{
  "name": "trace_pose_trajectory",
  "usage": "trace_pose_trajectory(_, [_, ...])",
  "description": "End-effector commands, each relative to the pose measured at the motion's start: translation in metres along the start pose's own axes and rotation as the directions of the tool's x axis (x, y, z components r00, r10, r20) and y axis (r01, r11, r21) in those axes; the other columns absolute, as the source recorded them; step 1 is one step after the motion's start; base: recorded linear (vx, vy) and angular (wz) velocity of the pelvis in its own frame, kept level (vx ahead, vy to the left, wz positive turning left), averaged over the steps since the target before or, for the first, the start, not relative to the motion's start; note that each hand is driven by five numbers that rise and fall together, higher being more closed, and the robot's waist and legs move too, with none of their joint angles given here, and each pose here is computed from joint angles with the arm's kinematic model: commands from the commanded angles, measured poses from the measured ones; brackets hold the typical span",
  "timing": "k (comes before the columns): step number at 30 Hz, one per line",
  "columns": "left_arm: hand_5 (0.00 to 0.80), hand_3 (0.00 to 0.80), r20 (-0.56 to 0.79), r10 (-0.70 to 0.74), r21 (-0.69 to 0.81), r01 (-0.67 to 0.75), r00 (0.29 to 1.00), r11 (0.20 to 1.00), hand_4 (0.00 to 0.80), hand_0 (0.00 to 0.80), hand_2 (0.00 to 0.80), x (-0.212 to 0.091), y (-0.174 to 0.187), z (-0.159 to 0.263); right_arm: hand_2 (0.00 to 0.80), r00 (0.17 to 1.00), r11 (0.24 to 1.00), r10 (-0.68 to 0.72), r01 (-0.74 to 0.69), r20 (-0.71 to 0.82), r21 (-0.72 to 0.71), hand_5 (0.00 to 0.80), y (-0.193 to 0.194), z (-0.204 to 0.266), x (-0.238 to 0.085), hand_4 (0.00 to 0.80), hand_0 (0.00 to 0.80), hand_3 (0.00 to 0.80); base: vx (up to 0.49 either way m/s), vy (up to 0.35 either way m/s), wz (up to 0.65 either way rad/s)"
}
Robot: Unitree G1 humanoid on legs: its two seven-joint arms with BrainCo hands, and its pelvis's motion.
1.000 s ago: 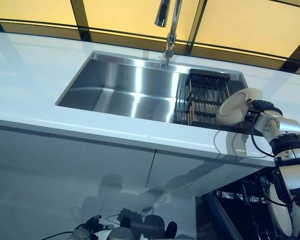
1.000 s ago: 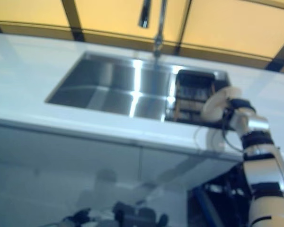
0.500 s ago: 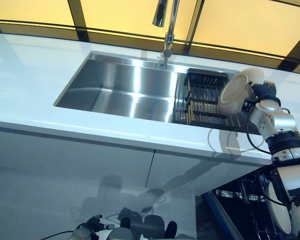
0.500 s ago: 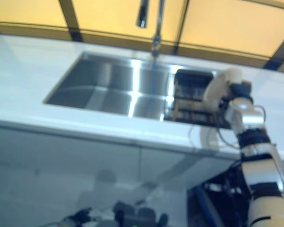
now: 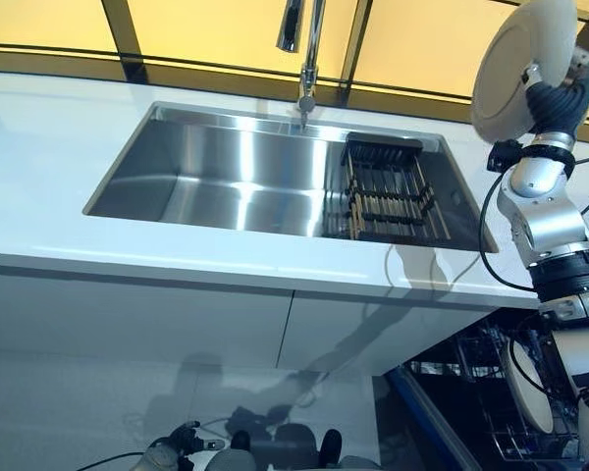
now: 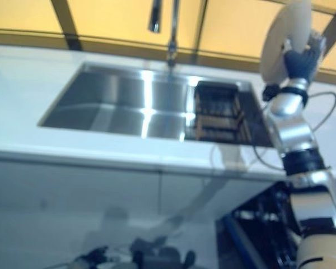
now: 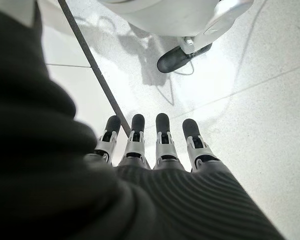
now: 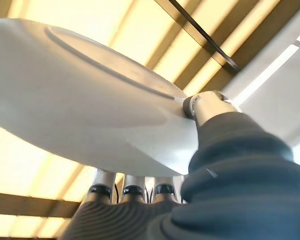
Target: Take plates into dishwasher
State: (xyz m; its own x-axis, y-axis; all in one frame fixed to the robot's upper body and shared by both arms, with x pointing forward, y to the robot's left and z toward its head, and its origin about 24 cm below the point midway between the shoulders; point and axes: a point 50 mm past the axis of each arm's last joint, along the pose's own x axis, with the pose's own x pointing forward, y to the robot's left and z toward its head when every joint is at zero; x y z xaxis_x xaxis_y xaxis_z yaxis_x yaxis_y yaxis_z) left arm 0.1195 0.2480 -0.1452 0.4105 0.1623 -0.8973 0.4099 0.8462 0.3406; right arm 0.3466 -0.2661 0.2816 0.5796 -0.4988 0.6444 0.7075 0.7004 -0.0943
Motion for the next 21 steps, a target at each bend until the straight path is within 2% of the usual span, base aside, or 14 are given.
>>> trace_pose_trajectory(1, [0.000,0.000,-0.016,-0.021,0.070,0.022,1.000,0.997,0.000,0.000,0.000,0.001,-0.004,0.001,0.800,0.945,0.986,-0.166,0.154,0.283,0.066,0.800,-0.036,0.054,0.018,0.800,0.800,0.800,-0.025,0.078,-0.04])
trace_pose_trajectory(6, [0.000,0.000,-0.054,-0.025,0.096,0.030,0.998,0.995,0.000,0.000,0.000,0.001,-0.004,-0.006,0.800,0.879,0.976,-0.218,0.195,0.424,0.098,0.800,-0.046,0.077,0.007,0.800,0.800,0.800,-0.023,0.069,-0.23])
trace_pose_trajectory(10, [0.000,0.000,-0.080,-0.019,0.101,0.027,0.997,0.994,0.000,0.000,0.000,-0.001,-0.002,-0.014,0.800,0.819,0.972,-0.233,0.204,0.525,0.113,0.800,-0.049,0.095,-0.003,0.800,0.800,0.800,-0.048,0.032,-0.77])
trace_pose_trajectory(16, [0.000,0.000,-0.080,-0.005,0.113,0.014,0.997,0.993,0.000,0.000,0.000,-0.001,0.001,-0.019,0.800,0.759,0.969,-0.245,0.204,0.603,0.136,0.800,-0.061,0.103,-0.013,0.800,0.800,0.800,-0.097,-0.030,-0.44])
trace_pose_trajectory(21, [0.000,0.000,-0.058,0.011,0.117,-0.005,0.998,0.993,0.000,0.000,0.000,-0.001,0.008,-0.017,0.800,0.765,0.971,-0.240,0.192,0.598,0.143,0.800,-0.069,0.098,-0.019,0.800,0.800,0.800,-0.130,-0.115,-1.06])
